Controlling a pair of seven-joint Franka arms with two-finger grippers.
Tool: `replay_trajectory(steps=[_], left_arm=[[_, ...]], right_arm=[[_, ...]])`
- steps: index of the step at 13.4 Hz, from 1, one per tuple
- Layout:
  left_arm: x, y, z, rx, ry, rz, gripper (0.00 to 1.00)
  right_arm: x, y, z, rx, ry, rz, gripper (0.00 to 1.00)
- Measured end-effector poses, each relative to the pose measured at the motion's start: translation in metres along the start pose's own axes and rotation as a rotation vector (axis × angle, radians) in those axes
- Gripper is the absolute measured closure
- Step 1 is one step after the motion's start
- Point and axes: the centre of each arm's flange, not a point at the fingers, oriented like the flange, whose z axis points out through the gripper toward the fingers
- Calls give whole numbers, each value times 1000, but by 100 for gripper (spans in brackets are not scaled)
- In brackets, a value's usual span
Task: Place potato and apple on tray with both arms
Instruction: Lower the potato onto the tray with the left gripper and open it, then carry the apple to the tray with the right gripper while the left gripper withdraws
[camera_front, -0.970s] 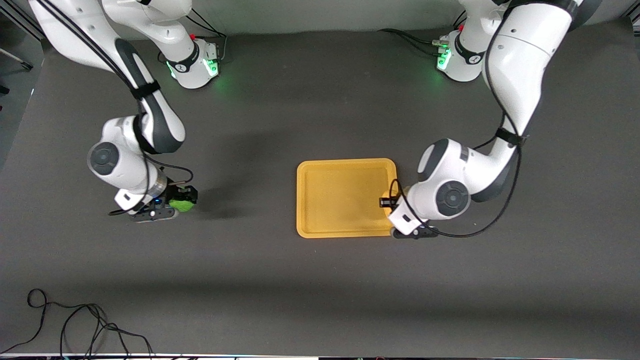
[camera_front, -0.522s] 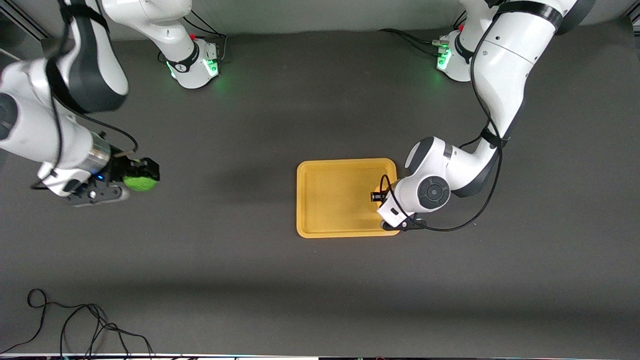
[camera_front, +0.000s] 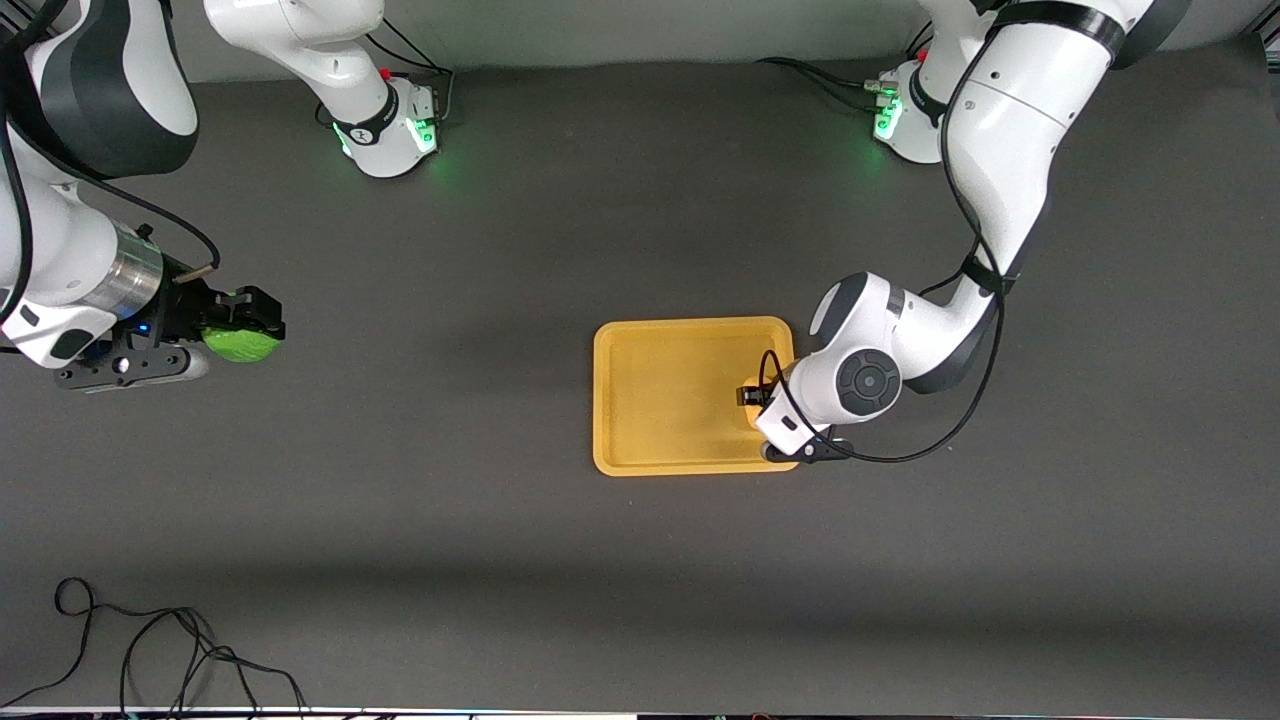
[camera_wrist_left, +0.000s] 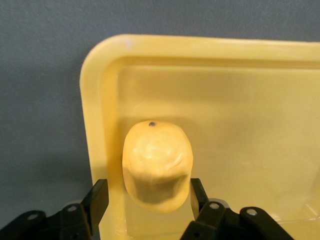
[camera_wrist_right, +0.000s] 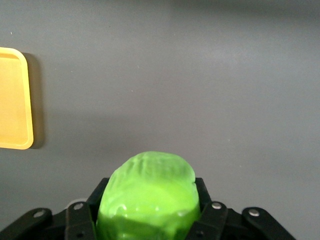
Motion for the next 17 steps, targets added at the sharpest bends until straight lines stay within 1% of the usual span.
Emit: replay_trajectory(steps=[2,3,5,6,7,8,9,10,12,15,17], left_arm=[[1,-4,-14,5,4,-6,24],[3,-12,-30,13,2,-17,23],[10,-46,-84,27,14,-30,22],[10,-68,-119,45,36,-23,16],[9,-91,-154,80,72,-19,5],[6,-113,-191,108,119,-20,0],[2,-133,-228,124,158,-12,0],[-5,-151,-257,138,172,6,0],[-21,-188,-300,166,169,81,0],[-41,-240,-344,195,191,191,0],[-56,-267,-351,211,190,210,0]], right_arm=[[2,-1,-1,0,2,-2,30],[3,-2,-1,0,3,-3,30],[4,-2,0,0,3,-3,30],[5,-3,-1,0,5,-5,30],[6,-6,-2,0,8,-4,30],[7,-17,-3,-1,11,5,30],[10,-38,-4,-2,17,17,30],[13,-69,-4,-3,22,34,30],[21,-146,6,-7,29,86,30],[35,-265,36,-6,42,149,30],[40,-335,58,2,56,174,30]])
